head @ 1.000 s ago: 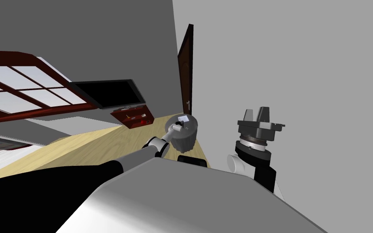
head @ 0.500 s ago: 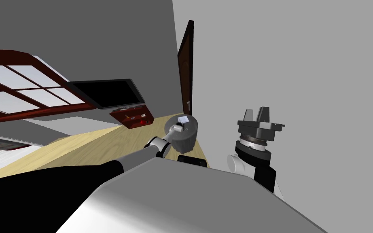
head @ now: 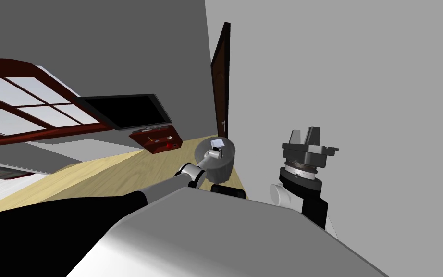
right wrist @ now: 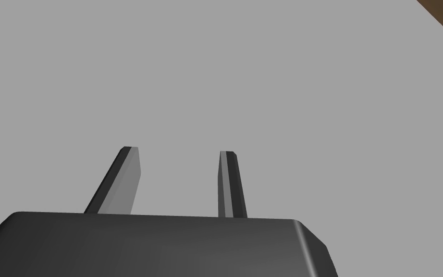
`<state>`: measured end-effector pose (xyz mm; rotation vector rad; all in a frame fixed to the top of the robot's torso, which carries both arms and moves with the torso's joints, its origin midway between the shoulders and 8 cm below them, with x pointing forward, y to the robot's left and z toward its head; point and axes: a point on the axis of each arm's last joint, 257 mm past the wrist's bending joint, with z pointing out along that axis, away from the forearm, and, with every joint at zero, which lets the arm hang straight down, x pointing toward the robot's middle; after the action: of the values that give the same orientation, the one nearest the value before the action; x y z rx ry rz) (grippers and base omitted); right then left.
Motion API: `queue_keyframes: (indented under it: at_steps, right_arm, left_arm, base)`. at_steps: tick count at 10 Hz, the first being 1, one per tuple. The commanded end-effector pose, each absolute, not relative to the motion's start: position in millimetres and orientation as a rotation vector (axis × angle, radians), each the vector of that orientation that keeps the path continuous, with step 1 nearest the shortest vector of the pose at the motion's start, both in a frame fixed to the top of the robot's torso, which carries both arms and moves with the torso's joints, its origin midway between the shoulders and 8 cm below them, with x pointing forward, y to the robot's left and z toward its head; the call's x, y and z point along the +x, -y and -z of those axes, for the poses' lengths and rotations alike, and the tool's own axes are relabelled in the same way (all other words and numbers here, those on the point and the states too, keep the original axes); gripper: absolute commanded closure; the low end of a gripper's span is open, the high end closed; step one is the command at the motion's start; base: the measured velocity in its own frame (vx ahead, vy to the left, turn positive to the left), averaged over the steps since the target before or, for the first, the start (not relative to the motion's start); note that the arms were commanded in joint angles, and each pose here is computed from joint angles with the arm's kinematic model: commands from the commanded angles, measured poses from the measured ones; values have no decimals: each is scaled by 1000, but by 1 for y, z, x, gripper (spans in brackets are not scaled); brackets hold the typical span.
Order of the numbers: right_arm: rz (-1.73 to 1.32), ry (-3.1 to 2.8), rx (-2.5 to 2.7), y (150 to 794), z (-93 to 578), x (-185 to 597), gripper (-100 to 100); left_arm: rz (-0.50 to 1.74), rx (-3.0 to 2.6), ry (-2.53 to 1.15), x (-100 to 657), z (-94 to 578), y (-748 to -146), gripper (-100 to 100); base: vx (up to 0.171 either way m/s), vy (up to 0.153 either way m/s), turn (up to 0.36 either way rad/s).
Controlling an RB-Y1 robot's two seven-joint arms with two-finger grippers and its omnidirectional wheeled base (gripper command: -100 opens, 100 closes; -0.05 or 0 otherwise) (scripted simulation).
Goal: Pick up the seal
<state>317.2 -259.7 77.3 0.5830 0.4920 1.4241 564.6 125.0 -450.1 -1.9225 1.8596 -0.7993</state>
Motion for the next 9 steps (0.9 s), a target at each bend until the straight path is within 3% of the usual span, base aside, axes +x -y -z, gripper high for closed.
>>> queue_keyframes:
  at_steps: [1,2,3,4,6,7,9]
  right_arm:
    - [-1424,-492,583,260,-77,317,0]
    - [-1424,-492,583,260,-77,317,0]
    - [-1424,-492,583,260,-77,317,0]
    - [-1424,-492,583,260,-77,317,0]
    - [-1424,-492,583,260,-77,317,0]
    - [-1424,-492,583,260,-77,317,0]
    - [-1424,-492,583,260,-77,317,0]
  left_arm:
    - [772,-1941,-1878,555,462,-125,-100]
    - [793,-1927,-1867,562,454,-124,-100]
    - [790,-1929,-1869,561,455,-124,0]
    - [789,-1931,-1864,553,466,-127,-100]
    - [790,-1930,-1863,553,466,-126,-100]
    - [790,-1930,-1863,553,467,-127,100]
    - [791,-1932,-1862,553,467,-126,100]
  base:
    - [24,0,-6]
    - [7,1,0]
    - [0,0,0]
    - [72,-11,-35]
    - [28,-16,18]
    - [0,0,0]
    - [0,0,0]
